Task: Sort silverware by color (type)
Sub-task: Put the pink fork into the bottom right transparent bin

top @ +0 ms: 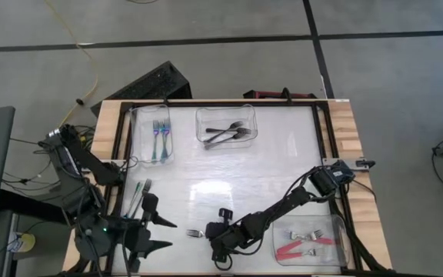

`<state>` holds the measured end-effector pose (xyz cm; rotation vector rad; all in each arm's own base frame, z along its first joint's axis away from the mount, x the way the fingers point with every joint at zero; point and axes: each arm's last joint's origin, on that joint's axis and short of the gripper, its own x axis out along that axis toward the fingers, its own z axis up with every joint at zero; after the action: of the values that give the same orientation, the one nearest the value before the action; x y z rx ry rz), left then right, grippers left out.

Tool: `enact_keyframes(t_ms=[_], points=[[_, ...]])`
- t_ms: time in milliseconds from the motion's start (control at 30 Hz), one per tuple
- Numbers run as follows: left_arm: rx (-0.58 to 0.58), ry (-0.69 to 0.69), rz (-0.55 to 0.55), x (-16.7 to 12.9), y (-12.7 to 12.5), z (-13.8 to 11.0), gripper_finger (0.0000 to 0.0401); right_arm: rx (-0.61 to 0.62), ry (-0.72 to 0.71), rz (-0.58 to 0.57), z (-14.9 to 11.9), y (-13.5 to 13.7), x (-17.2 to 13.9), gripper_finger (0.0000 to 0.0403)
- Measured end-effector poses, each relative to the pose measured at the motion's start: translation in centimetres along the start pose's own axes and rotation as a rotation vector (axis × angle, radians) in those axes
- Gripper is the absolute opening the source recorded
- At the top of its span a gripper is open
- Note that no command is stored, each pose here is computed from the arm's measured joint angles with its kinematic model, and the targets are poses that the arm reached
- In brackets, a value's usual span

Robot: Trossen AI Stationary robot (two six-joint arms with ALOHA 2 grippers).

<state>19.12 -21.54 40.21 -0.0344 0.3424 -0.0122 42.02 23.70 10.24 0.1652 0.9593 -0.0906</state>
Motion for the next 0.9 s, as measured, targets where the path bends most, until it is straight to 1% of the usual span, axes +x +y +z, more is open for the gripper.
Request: enact_keyframes(t_ms=[67, 200, 267, 300, 367, 467, 533, 600, 700, 733, 833, 900], points=[[0.018, 0.022, 0.011, 0.0, 0.1, -0.3, 0.0206, 0.010, -0.003, 0.014, 0.5, -0.2, -0.5, 0.0066], [-0.021, 0.019, 0.052, 0.0, 0.3, -0.4, 0.0206, -0.012, -0.020, 0.038, 1.9, -0.7, -2.1, 0.0066], [-0.033, 0.004, 0.065, 0.0, 0.3, -0.3, 0.0206, -0.025, -0.009, 0.038, 2.5, -1.2, -3.2, 0.0066], [-0.035, 0.000, 0.067, 0.0, 0.3, -0.3, 0.0206, -0.022, -0.025, 0.048, 3.0, -1.3, -4.0, 0.0066], [-0.032, -0.004, 0.073, -0.1, 0.3, -0.3, 0.0206, -0.013, -0.052, 0.063, 4.3, -1.7, -6.2, 0.0066], [-0.032, -0.011, 0.090, -0.1, 0.3, -0.4, 0.0206, -0.023, -0.077, 0.067, 5.9, -2.5, -10.4, 0.0066], [-0.037, -0.012, 0.102, -0.1, 0.4, -0.4, 0.0206, -0.033, -0.079, 0.064, 6.4, -3.0, -13.2, 0.0066], [-0.030, -0.010, 0.117, 0.4, 0.4, -0.4, 0.0206, -0.037, -0.091, 0.087, 6.6, -3.1, -16.6, 0.0065], [-0.004, 0.003, 0.132, 0.8, 0.5, -0.6, 0.0206, -0.040, -0.064, 0.131, 5.6, -2.9, -22.0, 0.0063], [-0.004, 0.008, 0.132, 0.9, 0.5, -0.7, 0.0206, -0.053, -0.052, 0.152, 4.8, -2.6, -23.7, 0.0062], [-0.003, 0.024, 0.140, 0.9, 0.8, -0.8, 0.0206, -0.091, 0.021, 0.177, 1.4, -1.5, -27.2, 0.0058], [0.017, 0.032, 0.157, 0.9, 0.9, -0.9, 0.0206, -0.050, 0.059, 0.195, -1.4, -1.0, -28.9, 0.0058]])
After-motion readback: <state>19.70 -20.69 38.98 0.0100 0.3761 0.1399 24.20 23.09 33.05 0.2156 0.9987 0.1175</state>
